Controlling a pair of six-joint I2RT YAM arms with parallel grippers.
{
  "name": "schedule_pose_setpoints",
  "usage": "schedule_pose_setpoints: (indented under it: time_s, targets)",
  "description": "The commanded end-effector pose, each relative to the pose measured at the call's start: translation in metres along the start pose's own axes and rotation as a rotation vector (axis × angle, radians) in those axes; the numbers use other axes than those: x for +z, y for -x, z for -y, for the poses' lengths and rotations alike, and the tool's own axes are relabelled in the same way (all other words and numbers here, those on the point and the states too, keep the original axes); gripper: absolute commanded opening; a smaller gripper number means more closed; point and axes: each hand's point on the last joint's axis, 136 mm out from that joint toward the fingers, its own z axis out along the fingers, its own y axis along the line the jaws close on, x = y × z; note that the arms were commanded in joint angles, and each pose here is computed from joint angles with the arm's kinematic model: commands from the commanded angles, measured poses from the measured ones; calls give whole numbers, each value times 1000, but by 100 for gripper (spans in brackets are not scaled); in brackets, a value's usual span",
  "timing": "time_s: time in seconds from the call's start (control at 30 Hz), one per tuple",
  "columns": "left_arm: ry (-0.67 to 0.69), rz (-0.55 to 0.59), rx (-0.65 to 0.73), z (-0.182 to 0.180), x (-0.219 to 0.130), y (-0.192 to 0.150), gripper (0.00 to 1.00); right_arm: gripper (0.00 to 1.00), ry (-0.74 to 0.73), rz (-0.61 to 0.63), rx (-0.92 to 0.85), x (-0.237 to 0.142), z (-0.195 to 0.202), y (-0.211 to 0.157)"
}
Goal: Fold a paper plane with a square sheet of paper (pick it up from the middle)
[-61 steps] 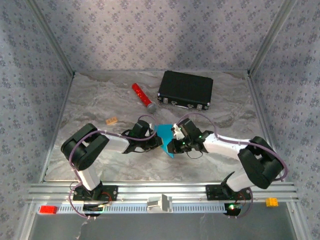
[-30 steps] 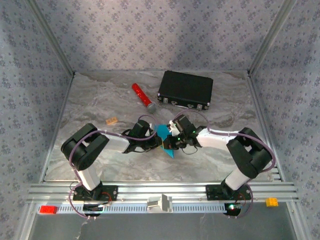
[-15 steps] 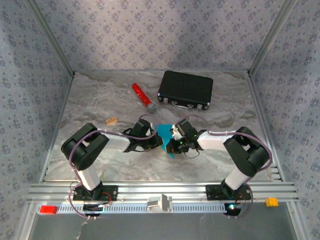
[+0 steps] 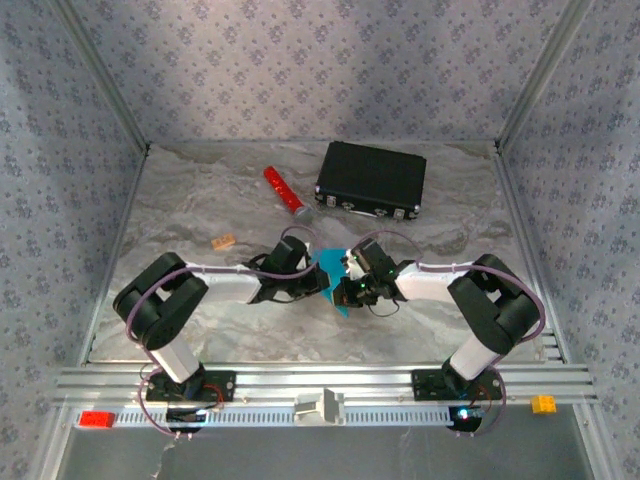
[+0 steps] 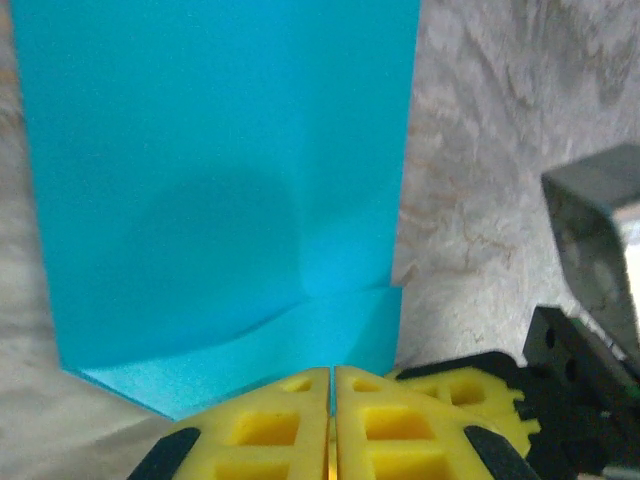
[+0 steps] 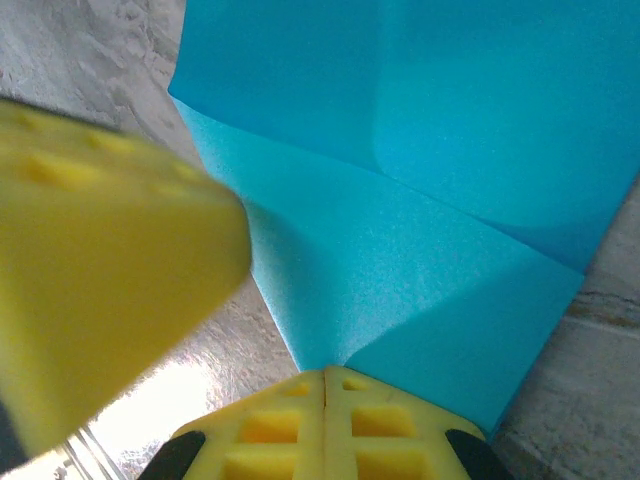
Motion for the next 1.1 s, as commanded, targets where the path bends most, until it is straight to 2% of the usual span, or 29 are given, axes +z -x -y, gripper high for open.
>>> schedule_pose_setpoints:
  time_s: [0.0,0.17,0.4,0.7,1.07]
  targets:
    - [5,-5,-14,0,5,-7,9,4,-104,-26,66,1,29,-15]
    - [48,-16,-49,-15,16,-10,8,4,-106,-30,64,1,30,-17]
    - [113,13,-76,-41,14,-5,7,3,-120,-41,64,0,35,-22]
    - [85,40,-61,-40,5,13,7,1,-133,-46,62,1,39,-24]
    - [58,91,-64,-55,-7,31,8,1,-131,-50,63,1,39,-25]
